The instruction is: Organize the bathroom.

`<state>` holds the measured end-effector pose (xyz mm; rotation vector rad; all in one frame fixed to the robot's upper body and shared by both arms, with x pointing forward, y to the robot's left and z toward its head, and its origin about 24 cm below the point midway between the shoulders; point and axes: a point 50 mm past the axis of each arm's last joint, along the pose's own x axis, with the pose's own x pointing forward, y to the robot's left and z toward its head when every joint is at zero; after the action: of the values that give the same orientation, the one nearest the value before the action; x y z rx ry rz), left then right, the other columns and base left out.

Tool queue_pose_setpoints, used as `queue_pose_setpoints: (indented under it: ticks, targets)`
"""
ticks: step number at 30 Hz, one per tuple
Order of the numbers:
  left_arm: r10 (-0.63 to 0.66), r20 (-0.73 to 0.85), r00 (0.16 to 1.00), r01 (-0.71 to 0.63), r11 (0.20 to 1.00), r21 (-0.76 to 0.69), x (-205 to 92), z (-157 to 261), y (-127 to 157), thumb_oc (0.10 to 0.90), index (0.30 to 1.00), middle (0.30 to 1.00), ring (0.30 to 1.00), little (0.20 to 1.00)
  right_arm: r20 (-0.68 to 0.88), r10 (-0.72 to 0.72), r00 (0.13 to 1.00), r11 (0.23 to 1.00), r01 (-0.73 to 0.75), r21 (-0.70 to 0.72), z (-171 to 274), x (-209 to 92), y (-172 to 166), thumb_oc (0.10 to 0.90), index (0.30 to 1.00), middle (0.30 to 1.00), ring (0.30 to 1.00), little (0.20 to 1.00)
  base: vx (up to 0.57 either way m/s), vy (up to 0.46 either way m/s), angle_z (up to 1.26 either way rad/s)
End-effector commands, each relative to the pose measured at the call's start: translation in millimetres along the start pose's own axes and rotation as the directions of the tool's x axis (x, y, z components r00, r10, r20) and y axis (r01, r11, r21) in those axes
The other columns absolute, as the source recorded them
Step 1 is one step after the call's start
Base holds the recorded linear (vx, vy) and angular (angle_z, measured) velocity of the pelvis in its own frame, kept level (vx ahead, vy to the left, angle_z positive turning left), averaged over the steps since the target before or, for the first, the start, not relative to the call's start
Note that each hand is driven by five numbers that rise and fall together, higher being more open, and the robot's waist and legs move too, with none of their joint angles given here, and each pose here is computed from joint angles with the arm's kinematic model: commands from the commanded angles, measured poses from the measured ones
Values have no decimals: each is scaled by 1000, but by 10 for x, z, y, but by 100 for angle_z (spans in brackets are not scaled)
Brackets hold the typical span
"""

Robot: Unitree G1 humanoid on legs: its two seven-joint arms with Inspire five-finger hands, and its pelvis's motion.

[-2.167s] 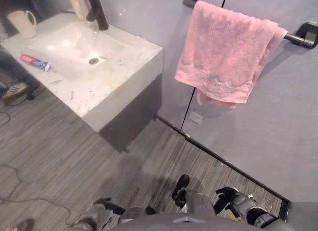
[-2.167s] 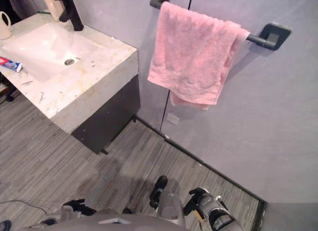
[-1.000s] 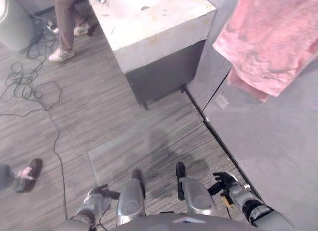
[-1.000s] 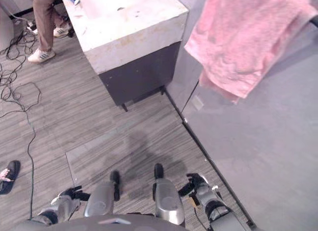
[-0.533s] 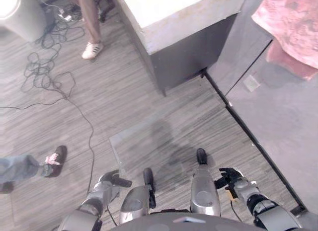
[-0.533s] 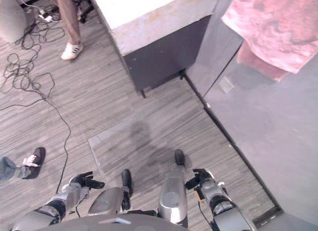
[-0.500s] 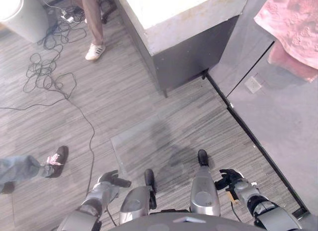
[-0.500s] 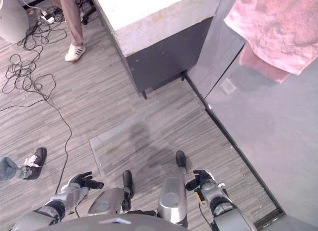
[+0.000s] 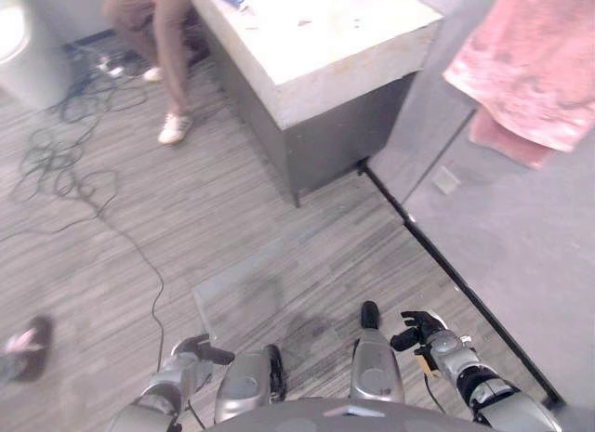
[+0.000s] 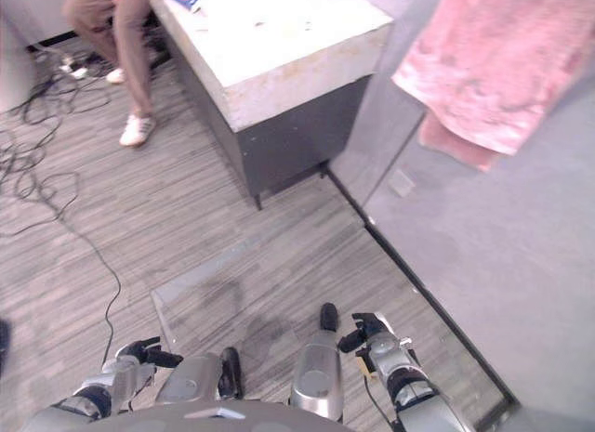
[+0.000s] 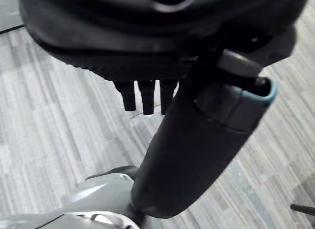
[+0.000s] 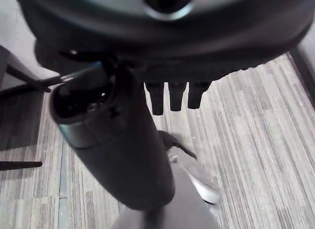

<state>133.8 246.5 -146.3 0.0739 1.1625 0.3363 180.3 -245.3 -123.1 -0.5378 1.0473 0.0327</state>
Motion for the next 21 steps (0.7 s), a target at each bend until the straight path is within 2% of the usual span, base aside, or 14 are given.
queue_pose_setpoints:
  ticks: [1, 6, 11, 19, 21]
  targets:
    - [21, -4, 1000, -20, 998, 54, -20, -122, 125, 800, 900, 900, 900, 900, 33, -16, 999, 999, 17, -43, 24, -15, -130, 800, 900, 900, 900, 900, 100, 158, 28]
    - [20, 6, 1000, -20, 999, 33, -10, -5, 113, 800, 900, 900, 900, 900, 27, -35, 999, 995, 37, -95, -51, -17, -105, 800, 900, 900, 900, 900, 38, 75, 48]
    - [-5, 47, 999, 3, 999, 49, -10, 14, 40, 800, 900, 900, 900, 900, 18, -52, 998, 995, 53, -80, -113, -11, -112, 800, 900, 900, 900, 900, 73, -61, -36]
    - [-31, 81, 996, 23, 995, 92, -13, 125, -64, 800, 900, 900, 900, 900, 20, -56, 998, 998, 56, -31, -97, -7, -161, 800, 900, 900, 900, 900, 52, -93, 25]
    - [-22, 100, 995, 17, 999, 50, -15, 185, -62, 800, 900, 900, 900, 900, 34, -47, 998, 997, 49, -66, -13, -1, -182, 800, 900, 900, 900, 900, -17, -55, 64]
